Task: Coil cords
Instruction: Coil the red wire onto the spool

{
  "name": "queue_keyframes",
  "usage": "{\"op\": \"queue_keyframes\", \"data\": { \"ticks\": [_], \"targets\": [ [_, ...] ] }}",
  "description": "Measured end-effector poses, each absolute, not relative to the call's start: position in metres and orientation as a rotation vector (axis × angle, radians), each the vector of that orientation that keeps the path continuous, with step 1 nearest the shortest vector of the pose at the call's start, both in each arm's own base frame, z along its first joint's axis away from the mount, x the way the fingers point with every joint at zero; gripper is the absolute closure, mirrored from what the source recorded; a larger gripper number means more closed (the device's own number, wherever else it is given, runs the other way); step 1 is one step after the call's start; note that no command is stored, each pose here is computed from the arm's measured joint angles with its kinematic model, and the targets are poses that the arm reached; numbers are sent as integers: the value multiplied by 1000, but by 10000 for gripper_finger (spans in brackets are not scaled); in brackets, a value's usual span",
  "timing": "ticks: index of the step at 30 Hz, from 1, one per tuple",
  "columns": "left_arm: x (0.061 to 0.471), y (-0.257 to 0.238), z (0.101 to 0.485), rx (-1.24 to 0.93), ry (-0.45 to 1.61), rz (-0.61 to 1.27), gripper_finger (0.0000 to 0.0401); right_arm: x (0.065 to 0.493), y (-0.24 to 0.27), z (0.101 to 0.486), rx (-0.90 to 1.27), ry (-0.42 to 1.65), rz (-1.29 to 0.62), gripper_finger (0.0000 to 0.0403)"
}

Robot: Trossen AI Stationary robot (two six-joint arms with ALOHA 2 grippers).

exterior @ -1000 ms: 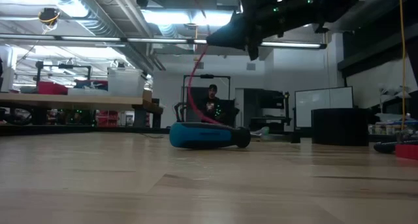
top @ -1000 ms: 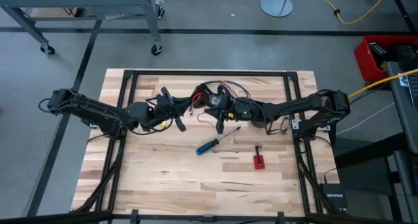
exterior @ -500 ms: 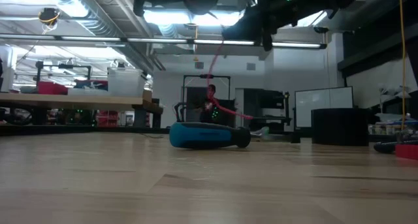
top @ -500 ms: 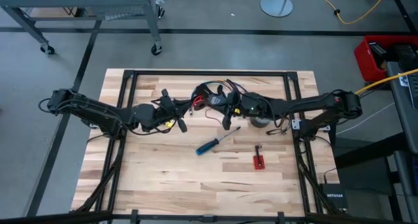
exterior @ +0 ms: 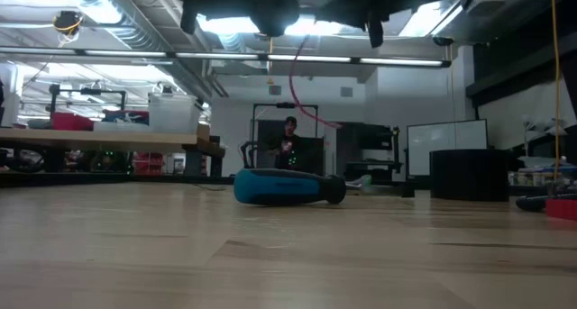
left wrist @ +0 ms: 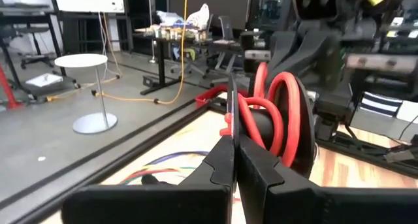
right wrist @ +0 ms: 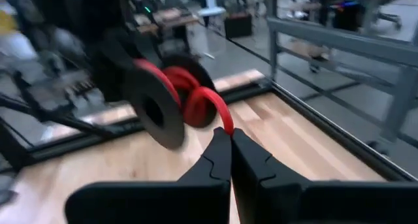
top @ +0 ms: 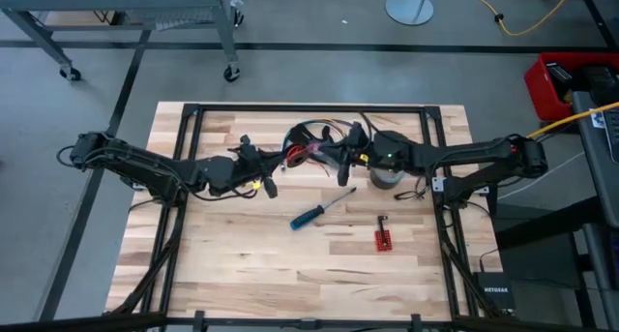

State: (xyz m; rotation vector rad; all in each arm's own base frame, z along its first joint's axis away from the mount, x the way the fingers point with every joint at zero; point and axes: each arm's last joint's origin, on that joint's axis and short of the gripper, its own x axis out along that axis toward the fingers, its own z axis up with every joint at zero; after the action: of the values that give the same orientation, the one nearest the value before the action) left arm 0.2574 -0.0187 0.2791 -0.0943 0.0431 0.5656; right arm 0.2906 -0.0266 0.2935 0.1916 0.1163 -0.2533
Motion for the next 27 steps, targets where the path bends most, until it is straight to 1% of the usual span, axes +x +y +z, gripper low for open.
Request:
{"op": "queue_keyframes", "data": {
  "ticks": [4,14,18,24,27],
  "targets": [
    [258,-16,278,-115,44,577,401,292,-25,300,228,50,-176,403],
    [267,-7,267,-126,70,615,401,292,-21,301,340,49,-68,402],
    [269,-7,265,-135,69,617,401,292,-21,301,364,48,-63,402],
    [271,-7,263,-171,54,623,401,304,-21,291,425,50,-56,402],
    [275,-8,261,-163,46,608,401,314,-20,283,429,35,3,402]
  ]
}}
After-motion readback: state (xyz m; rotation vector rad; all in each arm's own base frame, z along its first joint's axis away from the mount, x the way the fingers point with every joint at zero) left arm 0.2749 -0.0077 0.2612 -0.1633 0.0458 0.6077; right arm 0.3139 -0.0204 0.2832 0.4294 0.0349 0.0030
